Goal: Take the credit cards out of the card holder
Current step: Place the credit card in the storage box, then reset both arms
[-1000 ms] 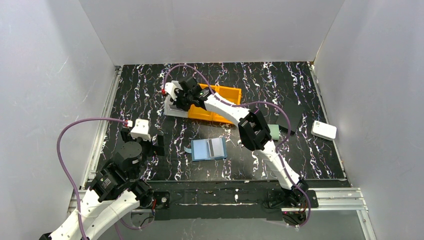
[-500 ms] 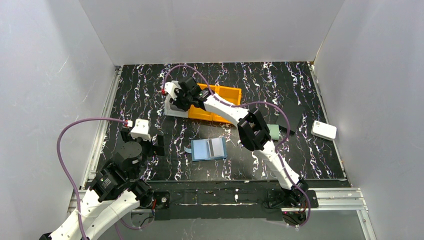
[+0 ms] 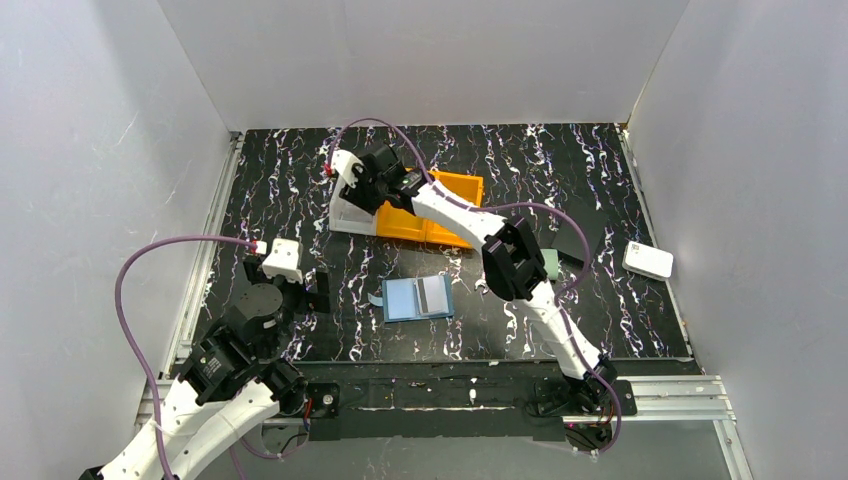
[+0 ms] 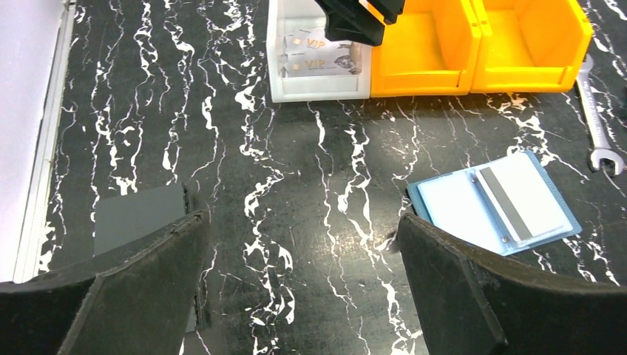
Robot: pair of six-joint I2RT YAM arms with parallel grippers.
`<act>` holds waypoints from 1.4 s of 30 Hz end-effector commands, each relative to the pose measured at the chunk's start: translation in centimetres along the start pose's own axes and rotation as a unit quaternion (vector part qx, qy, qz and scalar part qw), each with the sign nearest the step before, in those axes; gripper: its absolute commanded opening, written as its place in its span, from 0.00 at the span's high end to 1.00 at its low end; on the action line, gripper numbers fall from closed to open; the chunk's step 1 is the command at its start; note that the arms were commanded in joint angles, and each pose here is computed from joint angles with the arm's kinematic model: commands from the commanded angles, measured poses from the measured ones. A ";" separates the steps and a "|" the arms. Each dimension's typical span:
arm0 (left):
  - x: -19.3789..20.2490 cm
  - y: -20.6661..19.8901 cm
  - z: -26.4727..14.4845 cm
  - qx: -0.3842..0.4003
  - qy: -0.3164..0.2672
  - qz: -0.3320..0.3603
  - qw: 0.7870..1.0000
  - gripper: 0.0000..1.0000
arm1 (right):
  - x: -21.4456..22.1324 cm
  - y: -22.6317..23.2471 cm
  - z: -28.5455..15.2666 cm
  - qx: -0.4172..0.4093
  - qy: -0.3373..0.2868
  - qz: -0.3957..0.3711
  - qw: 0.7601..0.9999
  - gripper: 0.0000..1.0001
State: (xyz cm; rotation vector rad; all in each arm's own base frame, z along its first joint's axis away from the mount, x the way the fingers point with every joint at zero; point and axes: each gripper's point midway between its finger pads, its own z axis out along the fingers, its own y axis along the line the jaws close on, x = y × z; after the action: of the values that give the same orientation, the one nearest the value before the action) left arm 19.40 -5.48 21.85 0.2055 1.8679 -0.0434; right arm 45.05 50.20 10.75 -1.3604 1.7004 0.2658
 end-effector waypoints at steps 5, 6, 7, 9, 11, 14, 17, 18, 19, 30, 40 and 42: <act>-0.4 -2.4 0.3 0.061 -0.004 0.004 0.998 0.02 | -9.2 0.8 -14.4 -0.129 -0.118 0.002 0.985 0.31; -0.3 -2.6 0.3 0.067 -0.001 0.004 0.998 0.02 | -8.6 1.0 -15.8 -0.151 -0.119 0.010 0.981 0.31; -0.3 -2.9 0.4 0.072 0.002 0.005 0.997 0.02 | -7.7 1.2 -17.3 -0.171 -0.117 0.022 0.978 0.31; -0.1 -3.4 0.5 0.084 0.007 0.001 0.996 0.02 | -5.7 1.0 -20.6 -0.202 -0.115 0.046 0.972 0.30; -0.1 -4.0 0.5 0.097 0.007 -0.012 0.995 0.02 | -3.3 0.6 -23.7 -0.221 -0.114 0.068 0.966 0.29; -0.2 -5.6 0.3 0.131 0.004 -0.052 0.990 0.02 | 1.3 0.4 -27.7 -0.229 -0.091 0.111 0.963 0.29; 0.2 -7.6 0.1 0.170 0.012 -0.126 0.977 0.02 | 6.8 2.4 -30.8 -0.249 -0.041 0.156 0.955 0.29; 0.3 -8.5 0.1 0.185 0.016 -0.155 0.970 0.02 | 8.2 3.0 -31.7 -0.250 -0.034 0.163 0.954 0.29; 0.5 -9.3 0.0 0.200 0.023 -0.178 0.963 0.02 | 9.5 3.7 -32.5 -0.250 -0.030 0.172 0.952 0.29; 6.3 -11.7 1.4 0.162 0.149 -0.335 0.916 0.02 | 16.4 2.7 -37.4 -0.088 -0.126 0.247 0.957 0.14; 3.6 -11.9 1.4 0.176 0.131 -0.313 0.924 0.02 | 19.5 -4.8 -41.3 0.150 -0.096 0.359 0.916 0.02; 1.9 -11.1 1.3 0.170 0.114 -0.288 0.936 0.02 | 19.4 -5.9 -42.3 0.183 -0.089 0.371 0.906 0.02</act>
State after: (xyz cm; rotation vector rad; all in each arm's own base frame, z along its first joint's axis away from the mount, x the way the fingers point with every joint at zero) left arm 16.81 -16.88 14.04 -0.1731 2.1952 -0.8237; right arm 26.40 10.36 17.81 -0.5726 1.9711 0.6131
